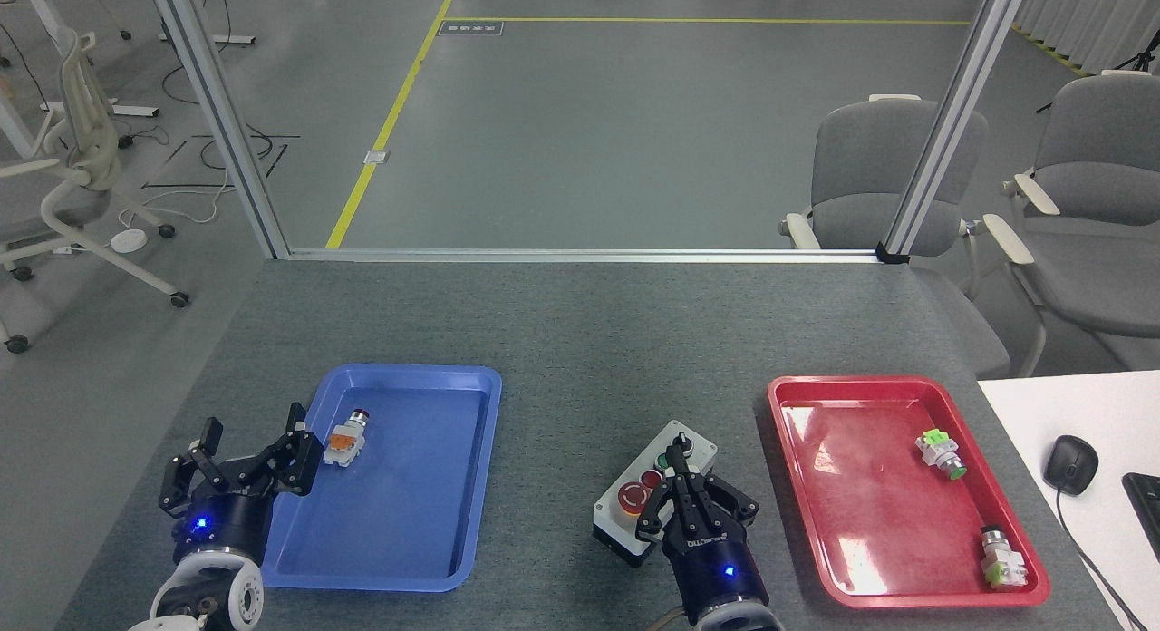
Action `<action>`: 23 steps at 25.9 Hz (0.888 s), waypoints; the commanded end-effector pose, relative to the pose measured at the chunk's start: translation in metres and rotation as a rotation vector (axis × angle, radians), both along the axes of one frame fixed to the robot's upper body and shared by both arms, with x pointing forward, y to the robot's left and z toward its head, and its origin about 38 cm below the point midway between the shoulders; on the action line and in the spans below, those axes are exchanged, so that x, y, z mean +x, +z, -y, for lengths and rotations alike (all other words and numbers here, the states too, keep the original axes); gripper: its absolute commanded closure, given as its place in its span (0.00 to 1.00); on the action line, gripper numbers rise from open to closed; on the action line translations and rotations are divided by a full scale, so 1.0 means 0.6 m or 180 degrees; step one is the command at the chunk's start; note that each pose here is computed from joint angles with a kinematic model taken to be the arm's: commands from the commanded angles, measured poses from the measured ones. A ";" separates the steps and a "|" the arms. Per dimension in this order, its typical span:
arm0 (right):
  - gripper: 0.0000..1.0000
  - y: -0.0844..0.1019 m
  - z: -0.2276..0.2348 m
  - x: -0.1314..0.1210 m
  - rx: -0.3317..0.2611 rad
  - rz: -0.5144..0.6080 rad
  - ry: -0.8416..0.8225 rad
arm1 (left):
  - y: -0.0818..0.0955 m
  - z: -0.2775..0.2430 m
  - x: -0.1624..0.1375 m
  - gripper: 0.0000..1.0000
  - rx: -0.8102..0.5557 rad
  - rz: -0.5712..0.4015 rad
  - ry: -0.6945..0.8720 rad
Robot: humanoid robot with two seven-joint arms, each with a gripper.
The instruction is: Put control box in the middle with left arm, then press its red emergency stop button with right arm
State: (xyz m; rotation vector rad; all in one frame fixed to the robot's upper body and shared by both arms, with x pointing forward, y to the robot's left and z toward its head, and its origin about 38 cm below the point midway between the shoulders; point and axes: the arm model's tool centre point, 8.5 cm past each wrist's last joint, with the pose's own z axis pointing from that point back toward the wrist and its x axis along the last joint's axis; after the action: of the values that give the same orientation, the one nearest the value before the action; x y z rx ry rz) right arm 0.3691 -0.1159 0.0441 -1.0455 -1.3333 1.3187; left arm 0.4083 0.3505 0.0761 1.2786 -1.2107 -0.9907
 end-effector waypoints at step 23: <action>0.02 0.017 0.187 -0.035 -0.0115 0.0230 -0.0689 | -0.057 0.047 -0.003 0.01 -0.0272 -0.0201 0.0004</action>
State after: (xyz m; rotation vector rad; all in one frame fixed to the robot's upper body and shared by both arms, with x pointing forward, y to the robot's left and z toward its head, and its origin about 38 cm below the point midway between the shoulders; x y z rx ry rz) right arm 0.3479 -0.2220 0.0539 -1.2316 -1.2262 1.1477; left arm 0.4066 0.3222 0.0422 1.1740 -1.1910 -0.9610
